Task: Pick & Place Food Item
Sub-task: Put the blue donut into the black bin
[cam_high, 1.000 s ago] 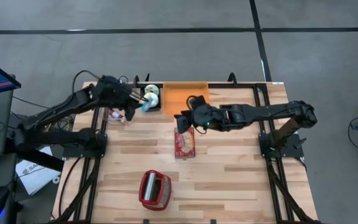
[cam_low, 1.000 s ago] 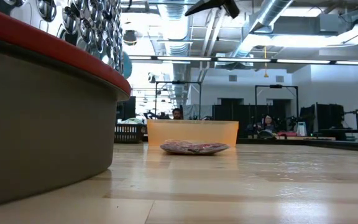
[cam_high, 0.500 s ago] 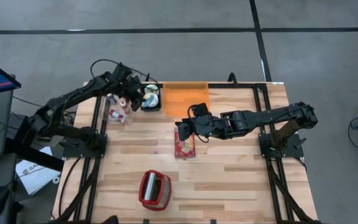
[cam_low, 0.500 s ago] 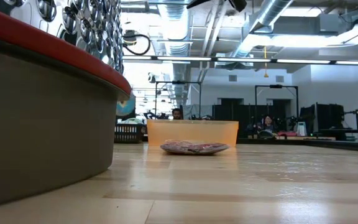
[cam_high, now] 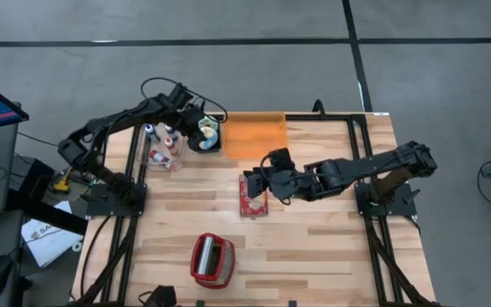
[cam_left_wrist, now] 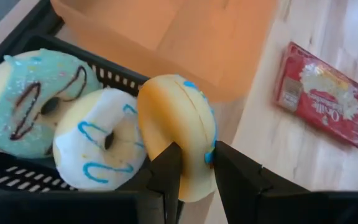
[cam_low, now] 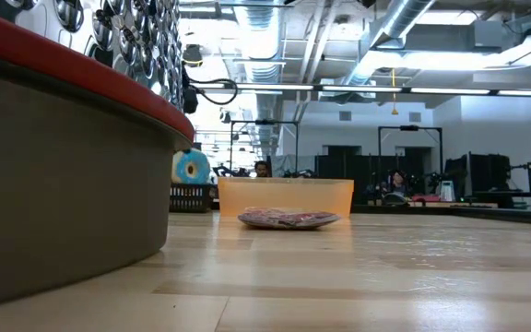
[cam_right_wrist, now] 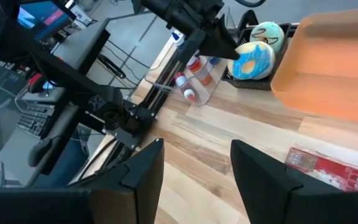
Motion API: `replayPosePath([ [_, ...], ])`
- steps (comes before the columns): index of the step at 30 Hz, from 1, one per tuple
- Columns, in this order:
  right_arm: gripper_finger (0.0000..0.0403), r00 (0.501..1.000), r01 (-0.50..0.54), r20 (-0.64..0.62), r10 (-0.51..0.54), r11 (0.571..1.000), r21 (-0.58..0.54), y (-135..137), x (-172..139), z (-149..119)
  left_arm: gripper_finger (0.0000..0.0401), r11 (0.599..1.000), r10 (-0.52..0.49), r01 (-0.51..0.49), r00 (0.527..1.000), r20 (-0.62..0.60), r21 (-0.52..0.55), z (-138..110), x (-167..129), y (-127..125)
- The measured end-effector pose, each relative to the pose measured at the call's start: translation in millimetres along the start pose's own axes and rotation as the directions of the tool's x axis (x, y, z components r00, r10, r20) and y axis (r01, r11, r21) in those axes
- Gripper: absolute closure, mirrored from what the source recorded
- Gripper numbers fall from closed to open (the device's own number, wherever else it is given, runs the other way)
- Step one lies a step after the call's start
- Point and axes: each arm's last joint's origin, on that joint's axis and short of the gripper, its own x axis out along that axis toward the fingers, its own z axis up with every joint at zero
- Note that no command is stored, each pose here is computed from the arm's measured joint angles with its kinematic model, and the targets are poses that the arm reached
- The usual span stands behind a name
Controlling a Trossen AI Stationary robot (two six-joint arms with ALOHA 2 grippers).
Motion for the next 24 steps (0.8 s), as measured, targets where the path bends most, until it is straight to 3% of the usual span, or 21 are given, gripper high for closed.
replayPosePath([
  [7,0.0225,1.0,0.008,0.005,-0.008,1.0,0.014,1.1,-5.5,-6.4,0.0313,1.0,0.003,-0.003,1.0,-0.009,-0.012,-0.4,9.1,7.5],
  [11,0.0225,1.0,0.003,0.001,-0.003,1.0,0.015,2.1,-7.1,-8.3,0.0305,0.999,0.053,-0.053,0.999,-0.012,0.01,-0.3,6.9,9.2],
  [18,0.0225,1.0,-0.002,0.001,0.002,1.0,0.02,2.9,-8.6,-9.7,0.0228,0.983,0.163,-0.173,0.976,0.147,0.064,10.1,-29.8,0.4],
  [24,0.0225,1.0,-0.002,0.001,0.002,1.0,0.019,3.0,-8.7,-9.9,0.0176,0.975,0.192,-0.209,0.963,0.19,0.071,9.3,-49.3,-8.7],
])
